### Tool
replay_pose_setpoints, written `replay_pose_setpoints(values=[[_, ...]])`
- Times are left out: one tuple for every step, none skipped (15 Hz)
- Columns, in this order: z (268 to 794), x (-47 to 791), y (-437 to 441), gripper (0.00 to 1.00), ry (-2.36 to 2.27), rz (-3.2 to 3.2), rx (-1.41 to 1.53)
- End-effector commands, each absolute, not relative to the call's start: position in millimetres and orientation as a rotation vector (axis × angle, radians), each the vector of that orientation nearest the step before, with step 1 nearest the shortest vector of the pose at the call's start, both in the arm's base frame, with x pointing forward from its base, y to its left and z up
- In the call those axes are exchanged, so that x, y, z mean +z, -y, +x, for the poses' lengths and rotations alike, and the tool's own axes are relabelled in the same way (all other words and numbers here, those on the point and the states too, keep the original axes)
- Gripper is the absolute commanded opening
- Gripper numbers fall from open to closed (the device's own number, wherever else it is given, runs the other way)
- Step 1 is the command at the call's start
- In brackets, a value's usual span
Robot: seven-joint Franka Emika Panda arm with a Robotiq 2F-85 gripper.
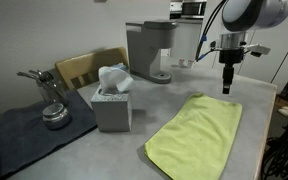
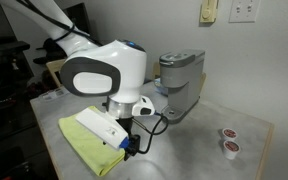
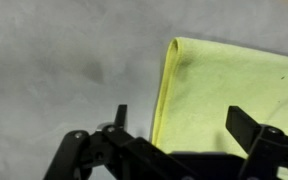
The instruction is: Fold the yellow towel from right to left
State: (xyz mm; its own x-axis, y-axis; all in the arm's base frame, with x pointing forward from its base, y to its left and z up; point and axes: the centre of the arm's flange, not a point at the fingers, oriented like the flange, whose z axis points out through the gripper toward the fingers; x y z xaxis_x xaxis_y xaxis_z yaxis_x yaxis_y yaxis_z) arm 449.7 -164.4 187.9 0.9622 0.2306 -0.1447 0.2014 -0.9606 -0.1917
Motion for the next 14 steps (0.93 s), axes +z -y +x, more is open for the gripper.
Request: replay_pose_setpoints(values=[[452.3, 174.0, 161.7, 1.00, 0.272, -2.999, 0.220], [453.0, 171.3, 160.0, 1.00, 0.254, -3.012, 0.215], [453.6, 168.7, 158.1, 1.00, 0.238, -3.027, 0.209], [454.0, 167.1, 156.4, 1.00, 0.226, -3.038, 0.209], [454.4, 164.9, 154.6, 1.00, 0.211, -3.047, 0.205], [454.7, 162.6, 152.5, 1.00, 0.198, -3.053, 0.208], [454.8, 161.0, 150.7, 1.00, 0.186, -3.056, 0.212], [454.7, 159.4, 148.9, 1.00, 0.176, -3.062, 0.214], [454.7, 158.3, 147.2, 1.00, 0.164, -3.064, 0.219], [454.8, 156.8, 145.4, 1.00, 0.153, -3.066, 0.225], [454.8, 155.1, 144.4, 1.00, 0.144, -3.066, 0.231], [454.7, 153.1, 143.3, 1.00, 0.128, -3.064, 0.238], [454.4, 150.8, 142.5, 1.00, 0.117, -3.057, 0.245], [454.1, 149.3, 141.8, 1.00, 0.107, -3.049, 0.251]])
